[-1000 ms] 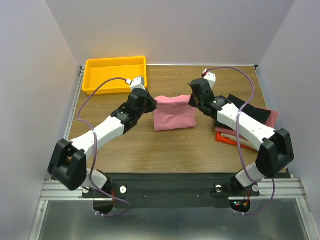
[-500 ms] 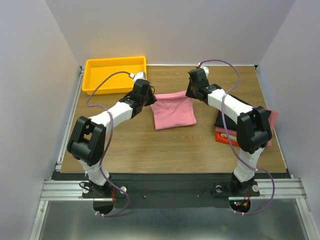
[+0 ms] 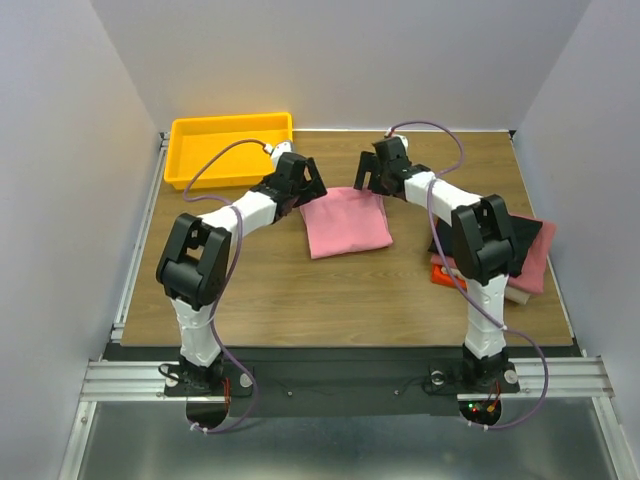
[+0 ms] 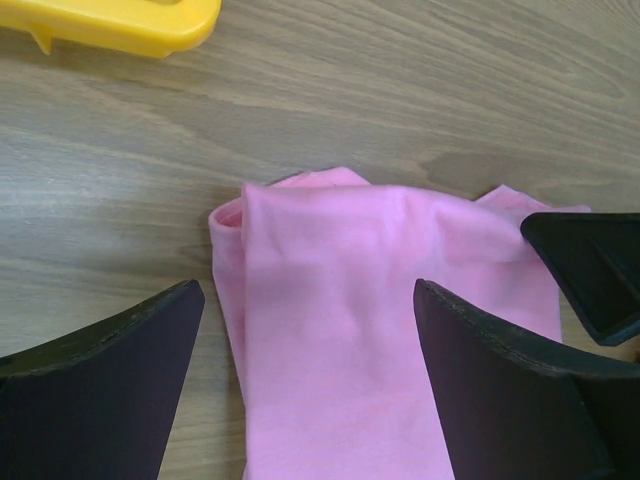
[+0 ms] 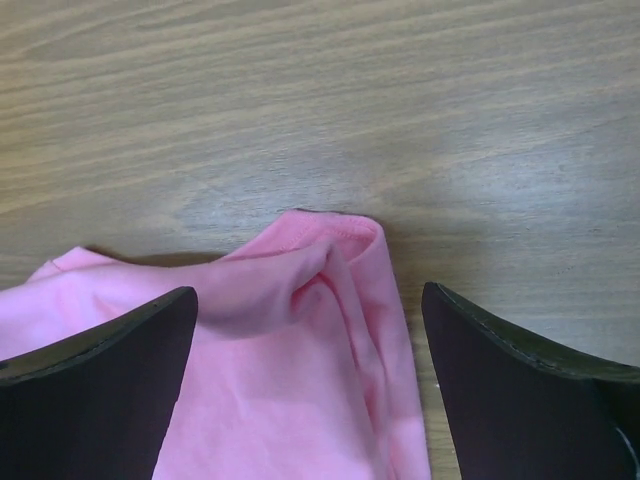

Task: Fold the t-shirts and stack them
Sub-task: Fold the tshirt, then neatly place the folded tshirt to the corner

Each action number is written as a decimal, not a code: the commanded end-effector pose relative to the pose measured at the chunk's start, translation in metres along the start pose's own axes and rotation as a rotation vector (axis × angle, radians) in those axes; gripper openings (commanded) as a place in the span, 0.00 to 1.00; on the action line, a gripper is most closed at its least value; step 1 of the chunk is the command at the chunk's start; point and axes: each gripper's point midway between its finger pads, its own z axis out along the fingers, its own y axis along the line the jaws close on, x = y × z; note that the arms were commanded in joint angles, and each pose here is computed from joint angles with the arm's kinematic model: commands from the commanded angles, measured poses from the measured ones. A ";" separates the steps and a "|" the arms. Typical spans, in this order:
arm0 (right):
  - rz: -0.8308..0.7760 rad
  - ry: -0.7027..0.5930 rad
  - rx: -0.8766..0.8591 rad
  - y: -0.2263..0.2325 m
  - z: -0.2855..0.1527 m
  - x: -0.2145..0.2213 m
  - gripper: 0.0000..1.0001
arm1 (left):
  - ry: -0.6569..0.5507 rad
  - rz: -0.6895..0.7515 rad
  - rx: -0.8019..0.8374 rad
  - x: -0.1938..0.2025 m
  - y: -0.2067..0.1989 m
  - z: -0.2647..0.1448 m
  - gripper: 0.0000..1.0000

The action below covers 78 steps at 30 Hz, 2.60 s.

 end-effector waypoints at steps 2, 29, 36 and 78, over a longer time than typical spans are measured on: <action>0.009 -0.132 -0.114 0.022 -0.049 -0.053 1.00 | -0.096 -0.023 0.071 -0.038 -0.017 -0.041 0.99; -0.214 0.192 -0.089 -0.021 -0.006 0.086 0.75 | -0.046 -0.169 0.013 0.074 0.107 -0.178 0.99; -0.262 0.231 -0.065 -0.007 -0.011 0.120 0.42 | -0.085 -0.169 -0.017 0.068 0.117 -0.189 0.99; -0.331 -0.347 0.595 -0.164 -0.288 -0.098 0.01 | -0.156 -0.150 -0.057 0.045 0.121 -0.207 0.99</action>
